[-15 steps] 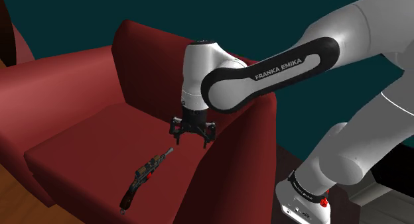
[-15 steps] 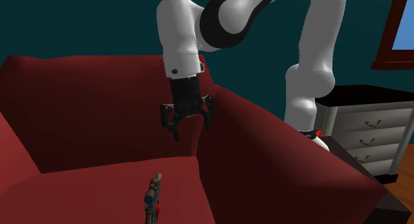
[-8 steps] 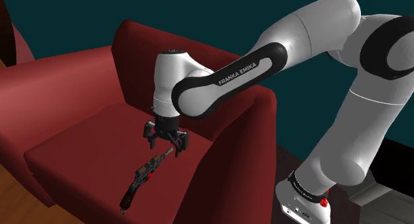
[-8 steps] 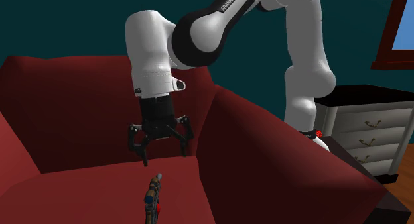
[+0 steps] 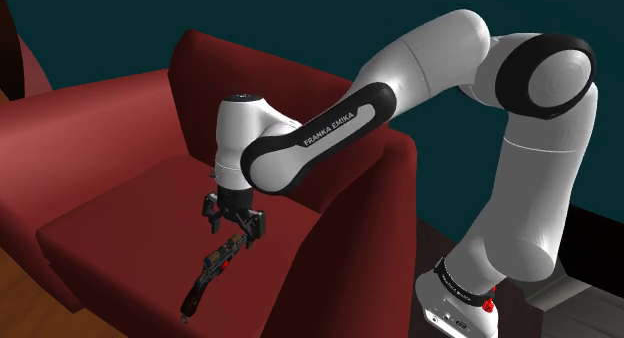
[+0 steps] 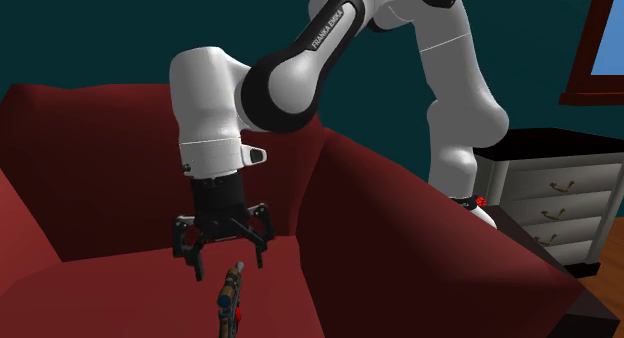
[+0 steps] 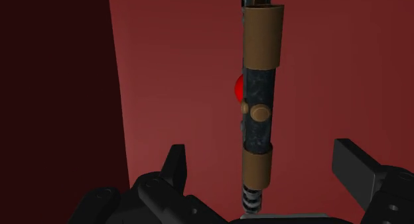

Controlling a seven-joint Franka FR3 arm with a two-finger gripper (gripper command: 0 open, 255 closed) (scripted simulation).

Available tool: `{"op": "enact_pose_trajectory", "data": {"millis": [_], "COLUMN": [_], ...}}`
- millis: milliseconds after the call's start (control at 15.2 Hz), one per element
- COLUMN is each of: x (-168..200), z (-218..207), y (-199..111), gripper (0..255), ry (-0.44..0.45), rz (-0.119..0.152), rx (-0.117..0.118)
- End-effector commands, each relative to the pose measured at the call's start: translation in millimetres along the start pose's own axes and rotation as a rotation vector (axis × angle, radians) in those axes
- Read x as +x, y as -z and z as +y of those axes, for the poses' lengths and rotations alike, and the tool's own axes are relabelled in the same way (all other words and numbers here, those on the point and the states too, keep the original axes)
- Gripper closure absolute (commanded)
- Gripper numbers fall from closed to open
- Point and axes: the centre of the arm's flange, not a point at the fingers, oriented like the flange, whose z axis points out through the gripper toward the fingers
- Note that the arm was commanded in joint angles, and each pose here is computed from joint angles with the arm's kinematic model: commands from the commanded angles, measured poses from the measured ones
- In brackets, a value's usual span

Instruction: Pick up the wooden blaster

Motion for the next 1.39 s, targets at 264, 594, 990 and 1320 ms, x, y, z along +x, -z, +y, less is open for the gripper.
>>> {"op": "enact_pose_trajectory", "data": {"millis": [264, 594, 990, 1320], "x": [2.9, 2.6, 1.3, -3.9], "z": [-1.0, -0.7, -0.5, 1.1], "y": [-19.2, -18.7, -8.5, 17.3], "gripper": [255, 255, 255, 255], "ry": [0.0, 0.0, 0.0, 0.0], "rz": [0.0, 0.0, 0.0, 0.0], "rx": [0.0, 0.0, 0.0, 0.0]}}
